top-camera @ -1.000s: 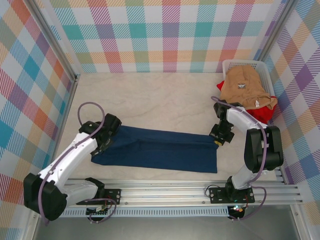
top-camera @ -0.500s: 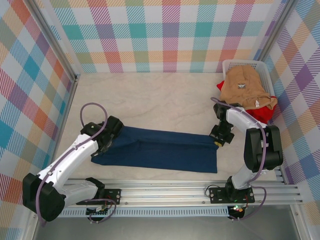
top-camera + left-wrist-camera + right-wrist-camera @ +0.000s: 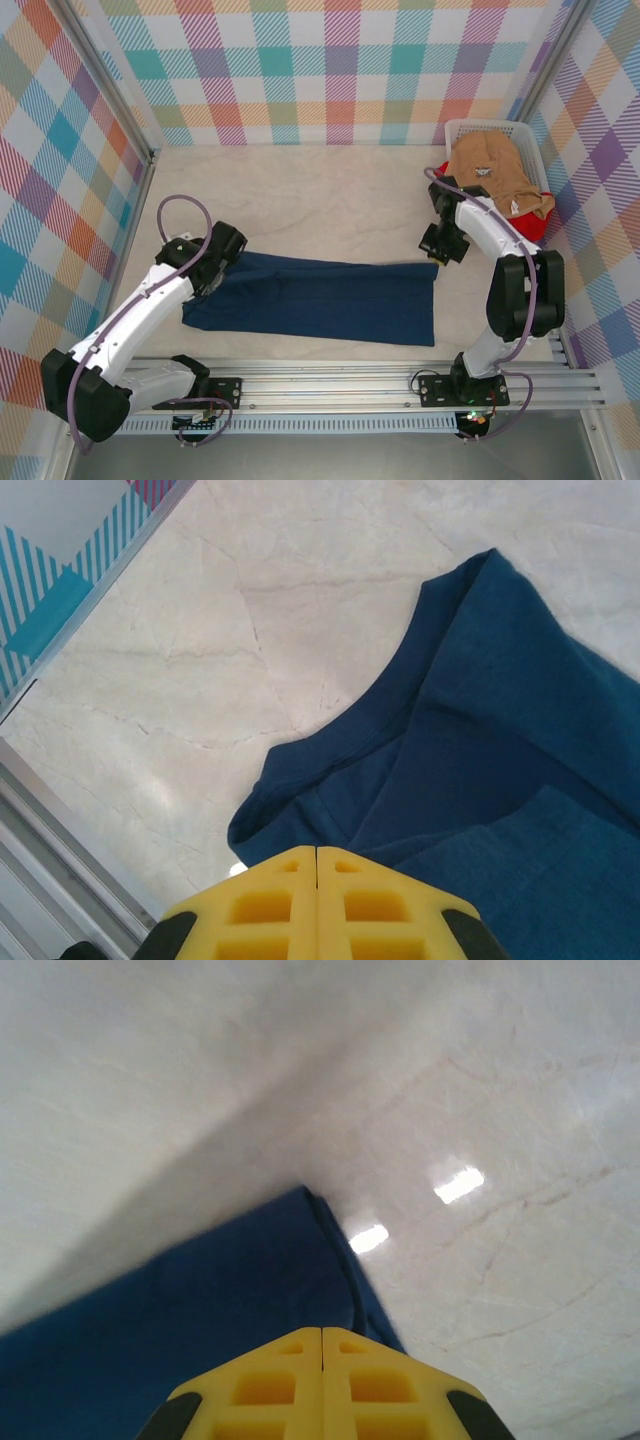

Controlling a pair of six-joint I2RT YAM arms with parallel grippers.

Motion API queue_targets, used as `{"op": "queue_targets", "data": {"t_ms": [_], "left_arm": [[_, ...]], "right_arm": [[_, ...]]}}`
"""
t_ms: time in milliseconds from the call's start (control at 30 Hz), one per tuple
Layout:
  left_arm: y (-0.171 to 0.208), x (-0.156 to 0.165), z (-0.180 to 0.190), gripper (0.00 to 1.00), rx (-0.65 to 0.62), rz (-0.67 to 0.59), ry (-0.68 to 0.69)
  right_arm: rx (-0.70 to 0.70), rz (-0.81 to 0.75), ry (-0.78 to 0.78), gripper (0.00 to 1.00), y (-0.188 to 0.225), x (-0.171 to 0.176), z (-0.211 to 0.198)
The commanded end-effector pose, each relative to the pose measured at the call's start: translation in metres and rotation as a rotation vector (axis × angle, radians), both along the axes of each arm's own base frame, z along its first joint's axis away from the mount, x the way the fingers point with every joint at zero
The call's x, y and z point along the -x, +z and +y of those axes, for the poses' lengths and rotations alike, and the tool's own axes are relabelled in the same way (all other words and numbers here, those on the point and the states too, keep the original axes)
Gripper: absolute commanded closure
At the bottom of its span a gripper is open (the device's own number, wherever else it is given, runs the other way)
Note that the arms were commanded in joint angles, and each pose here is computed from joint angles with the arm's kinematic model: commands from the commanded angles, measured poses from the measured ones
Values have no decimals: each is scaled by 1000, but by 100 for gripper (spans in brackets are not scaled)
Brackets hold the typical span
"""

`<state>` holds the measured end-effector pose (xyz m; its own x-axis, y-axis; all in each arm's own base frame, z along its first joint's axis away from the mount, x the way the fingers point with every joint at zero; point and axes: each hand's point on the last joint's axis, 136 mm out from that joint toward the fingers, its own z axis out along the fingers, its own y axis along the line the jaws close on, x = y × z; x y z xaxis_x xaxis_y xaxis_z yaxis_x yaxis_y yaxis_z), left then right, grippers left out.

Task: Fold and stack the t-shirts

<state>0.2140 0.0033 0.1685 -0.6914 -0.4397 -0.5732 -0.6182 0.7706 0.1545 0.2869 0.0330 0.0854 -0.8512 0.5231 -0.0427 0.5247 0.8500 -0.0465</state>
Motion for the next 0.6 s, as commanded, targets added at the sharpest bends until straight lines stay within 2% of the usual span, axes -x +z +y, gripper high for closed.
{"op": "queue_targets", "data": {"t_ms": [0, 233, 567], "left_arm": [[-18, 19, 3, 100, -13, 78, -16], [-48, 31, 4, 100, -31, 178, -8], [-66, 31, 2, 100, -49, 223, -17]], "right_arm": [[-9, 63, 1, 100, -12, 28, -1], [-22, 144, -34, 100, -42, 55, 0], [-12, 181, -33, 100, -53, 58, -2]]}}
